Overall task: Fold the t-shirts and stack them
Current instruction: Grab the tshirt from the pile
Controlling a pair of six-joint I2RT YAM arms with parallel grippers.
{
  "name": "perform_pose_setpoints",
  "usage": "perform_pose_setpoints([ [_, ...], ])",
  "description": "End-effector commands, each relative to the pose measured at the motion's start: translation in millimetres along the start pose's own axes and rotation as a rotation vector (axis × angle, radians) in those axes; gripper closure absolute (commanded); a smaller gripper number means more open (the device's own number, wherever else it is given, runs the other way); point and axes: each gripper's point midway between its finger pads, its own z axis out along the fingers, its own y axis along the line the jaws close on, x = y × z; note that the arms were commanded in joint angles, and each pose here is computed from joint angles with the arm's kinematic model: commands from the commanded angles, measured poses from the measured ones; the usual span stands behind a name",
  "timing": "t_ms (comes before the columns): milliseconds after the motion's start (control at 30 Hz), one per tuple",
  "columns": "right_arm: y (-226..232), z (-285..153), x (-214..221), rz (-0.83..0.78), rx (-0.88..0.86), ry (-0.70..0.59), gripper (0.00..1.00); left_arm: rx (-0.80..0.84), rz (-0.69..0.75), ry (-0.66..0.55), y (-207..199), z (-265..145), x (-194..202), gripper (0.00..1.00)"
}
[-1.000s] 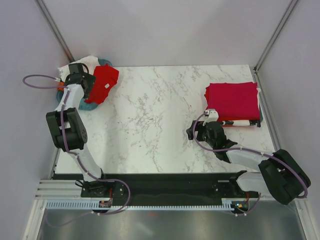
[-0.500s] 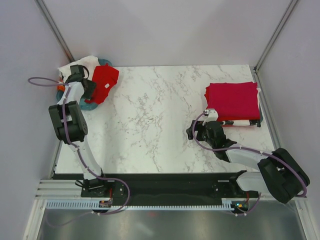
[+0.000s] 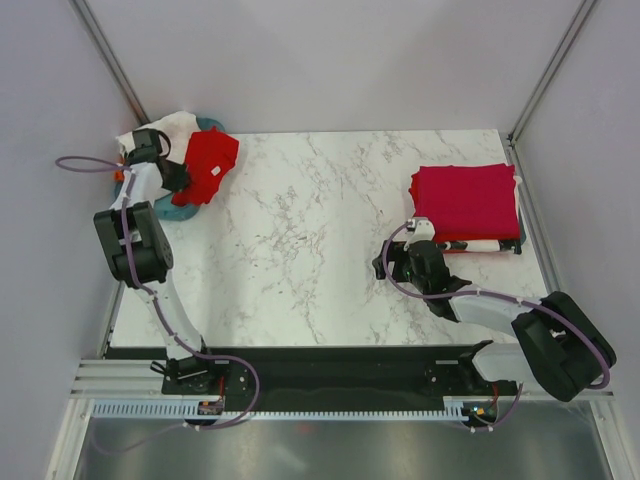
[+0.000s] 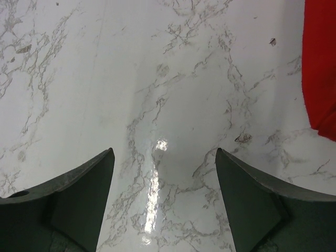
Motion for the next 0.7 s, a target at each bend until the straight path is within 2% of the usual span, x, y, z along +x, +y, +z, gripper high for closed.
perform_pose_setpoints([
  [0,6,4,-18,0.015,0.003,-0.042,0.14,0.148,-0.02,0.004,-42,-45,-16,0.98],
  [133,6,4,-18,0.018,0.005,-0.042,0.15,0.251,-0.014,-0.065,-71,-93,-37,0.98],
  [267,5,3,-19,0.015,0.009,-0.047,0.15,0.387,-0.028,-0.13,-101,-163,-53,0.98],
  [333,5,3,-20,0.018,0.009,-0.049,0.15,0.475,-0.032,-0.122,-119,-196,-54,0.98],
  [467,6,4,-20,0.017,0.009,-0.047,0.15,0.691,-0.035,-0.131,-153,-288,-54,0.98],
  [500,6,4,-20,0.017,0.008,-0.048,0.15,0.783,-0.032,-0.126,-162,-328,-51,0.98],
  [567,6,4,-21,0.017,0.007,-0.05,0.15,0.906,-0.022,-0.127,-175,-373,-47,0.98],
  [600,6,4,-20,0.019,0.008,-0.048,0.15,0.989,-0.014,-0.101,-180,-408,-36,0.98],
  [667,7,3,-21,0.019,0.005,-0.052,0.15,1.085,0.003,-0.084,-187,-446,-24,0.98],
])
